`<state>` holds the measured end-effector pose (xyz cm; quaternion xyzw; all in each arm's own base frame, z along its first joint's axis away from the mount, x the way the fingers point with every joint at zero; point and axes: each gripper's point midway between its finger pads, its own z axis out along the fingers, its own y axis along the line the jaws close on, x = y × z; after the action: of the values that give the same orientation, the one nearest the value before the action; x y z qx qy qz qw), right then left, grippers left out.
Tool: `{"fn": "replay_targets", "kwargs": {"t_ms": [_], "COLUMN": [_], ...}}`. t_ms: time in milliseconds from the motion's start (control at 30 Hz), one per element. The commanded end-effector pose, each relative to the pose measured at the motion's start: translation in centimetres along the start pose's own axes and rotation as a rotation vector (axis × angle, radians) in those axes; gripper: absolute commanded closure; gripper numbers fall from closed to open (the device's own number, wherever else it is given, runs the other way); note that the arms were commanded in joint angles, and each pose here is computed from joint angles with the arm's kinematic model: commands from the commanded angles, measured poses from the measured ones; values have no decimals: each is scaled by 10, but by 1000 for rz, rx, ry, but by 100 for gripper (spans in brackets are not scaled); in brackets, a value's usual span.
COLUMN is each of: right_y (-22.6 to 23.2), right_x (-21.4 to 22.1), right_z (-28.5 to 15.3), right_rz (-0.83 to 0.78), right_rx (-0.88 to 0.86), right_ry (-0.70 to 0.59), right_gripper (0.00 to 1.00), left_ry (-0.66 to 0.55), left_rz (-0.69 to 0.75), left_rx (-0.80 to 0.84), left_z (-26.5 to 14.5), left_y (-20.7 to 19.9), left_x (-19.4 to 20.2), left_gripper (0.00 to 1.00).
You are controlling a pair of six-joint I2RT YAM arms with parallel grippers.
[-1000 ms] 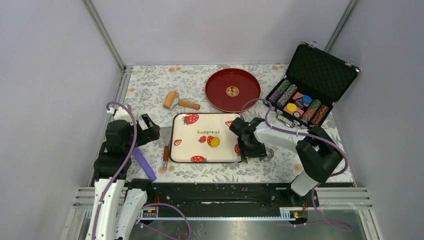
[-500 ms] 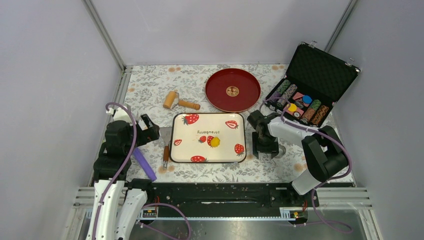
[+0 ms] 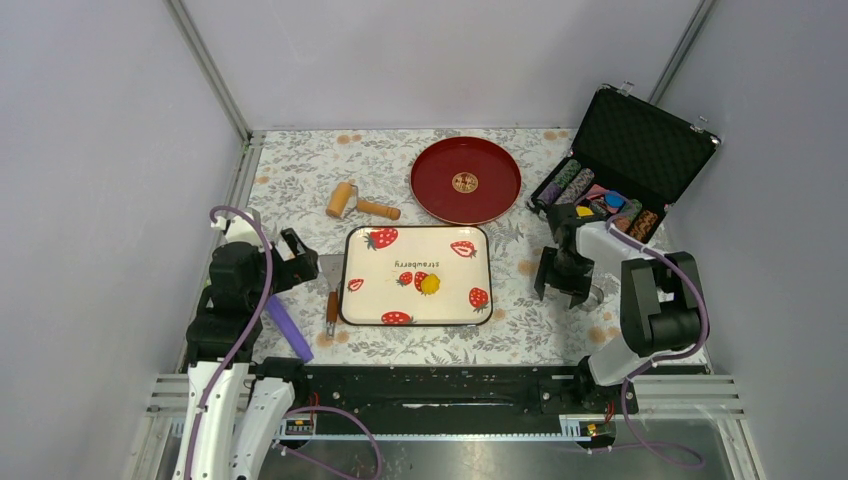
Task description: Roll out the dumpling wrappers from the dough
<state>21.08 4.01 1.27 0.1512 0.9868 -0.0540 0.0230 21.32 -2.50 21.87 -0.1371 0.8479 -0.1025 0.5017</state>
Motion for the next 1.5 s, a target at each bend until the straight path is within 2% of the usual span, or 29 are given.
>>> {"fn": "replay_targets", "kwargs": {"t_ms": [0, 167, 433, 633, 767, 1000, 1333, 1467], "right_y": [4, 17, 58, 101, 128, 153, 167, 167], "right_x": [-7, -8, -7, -1, 2, 3, 5, 10], "right_z": [-8, -24, -42, -46, -46, -34, -25, -21], "right_rz": [12, 23, 33, -45, -85, -118, -160, -174], "right_rx": [-87, -180, -396, -509, -572, -570, -557, -546], "right_ry": [3, -23, -28, 11, 45, 95, 126, 131], "right_gripper": [26, 23, 28, 35, 45, 56, 68, 75], "left_ry": [-56, -52, -45, -46, -46, -48, -49, -49], "left_rz": [-3, -1, -1, -1, -1, -1, 0, 0], "left_rx": [-1, 0, 4, 3, 5, 7, 10, 9], "left_z": [1, 2, 3, 3, 3, 2, 2, 3], "left_y": [-1, -1, -1, -1, -2, -2, -2, -2], "left_x": [-11, -11, -9, -9, -9, -10, -10, -10], "left_gripper": [1, 1, 1, 1, 1, 1, 1, 1]}}
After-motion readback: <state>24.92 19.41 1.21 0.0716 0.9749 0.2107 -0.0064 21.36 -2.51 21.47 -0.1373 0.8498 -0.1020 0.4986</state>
